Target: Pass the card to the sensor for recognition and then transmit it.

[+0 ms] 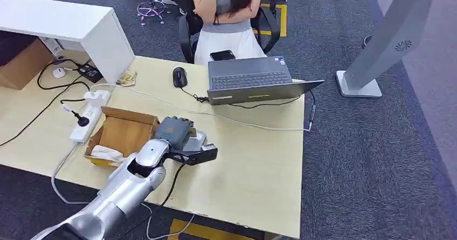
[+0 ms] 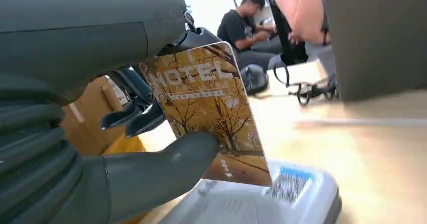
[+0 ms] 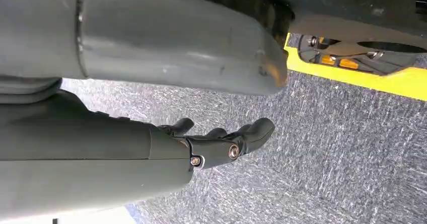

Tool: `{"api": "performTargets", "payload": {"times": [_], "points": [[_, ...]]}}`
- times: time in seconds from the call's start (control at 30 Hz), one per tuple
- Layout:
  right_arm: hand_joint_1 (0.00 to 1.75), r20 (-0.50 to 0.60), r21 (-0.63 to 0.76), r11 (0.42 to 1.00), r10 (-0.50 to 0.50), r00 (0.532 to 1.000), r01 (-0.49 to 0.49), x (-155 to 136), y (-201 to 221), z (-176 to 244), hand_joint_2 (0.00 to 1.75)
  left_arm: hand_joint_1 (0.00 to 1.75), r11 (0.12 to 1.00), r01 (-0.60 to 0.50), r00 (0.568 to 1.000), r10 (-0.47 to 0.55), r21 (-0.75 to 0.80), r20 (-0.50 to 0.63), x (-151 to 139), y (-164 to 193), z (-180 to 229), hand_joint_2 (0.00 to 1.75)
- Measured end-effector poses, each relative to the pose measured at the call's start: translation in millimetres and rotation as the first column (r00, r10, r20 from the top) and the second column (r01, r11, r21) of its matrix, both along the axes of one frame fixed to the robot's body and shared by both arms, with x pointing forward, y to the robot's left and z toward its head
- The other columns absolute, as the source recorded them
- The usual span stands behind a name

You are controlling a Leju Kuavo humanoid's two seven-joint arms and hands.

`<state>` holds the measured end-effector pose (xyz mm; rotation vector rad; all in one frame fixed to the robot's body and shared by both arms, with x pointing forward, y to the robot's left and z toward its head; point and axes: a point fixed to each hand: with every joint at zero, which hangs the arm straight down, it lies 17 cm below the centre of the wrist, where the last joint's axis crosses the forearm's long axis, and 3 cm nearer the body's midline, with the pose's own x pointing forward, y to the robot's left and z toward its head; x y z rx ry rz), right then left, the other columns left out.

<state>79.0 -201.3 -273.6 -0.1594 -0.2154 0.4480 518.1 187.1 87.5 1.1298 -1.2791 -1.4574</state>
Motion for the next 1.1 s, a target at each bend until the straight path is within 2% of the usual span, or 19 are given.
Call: {"api": "performTargets", "payload": {"times": [0.1,0.27,0.47,0.63,0.73,1.1], "points": [[0.00,0.001,0.004,1.000,0.006,1.000,-0.006,0.0,1.1,0.1,0.00,1.75,0.999,0.000,0.998,0.002,-0.037,0.064,8.7,-1.2,26.6,1.75],[0.00,0.000,0.011,0.999,0.033,0.999,-0.033,-0.3,3.3,0.1,0.00,1.75,0.994,0.015,0.958,0.018,-0.112,0.288,29.0,8.0,111.7,1.75],[0.00,0.005,0.023,0.998,0.062,0.998,-0.062,0.2,6.6,0.4,0.00,1.75,0.992,-0.053,0.905,0.094,-0.111,0.414,54.5,44.1,182.4,1.75],[0.00,0.005,0.031,0.995,0.091,0.996,-0.091,1.3,8.9,0.7,0.00,1.75,0.988,-0.136,0.856,0.155,-0.074,0.493,89.3,83.9,248.0,1.75],[0.00,0.005,0.031,0.995,0.092,0.996,-0.092,1.1,8.9,0.6,0.00,1.75,0.986,-0.152,0.843,0.167,-0.070,0.511,95.6,92.2,262.6,1.75],[0.00,0.004,0.034,0.995,0.099,0.995,-0.099,1.3,9.8,0.7,0.00,1.75,0.979,-0.198,0.847,0.194,-0.046,0.495,104.9,106.6,261.0,1.75]]}}
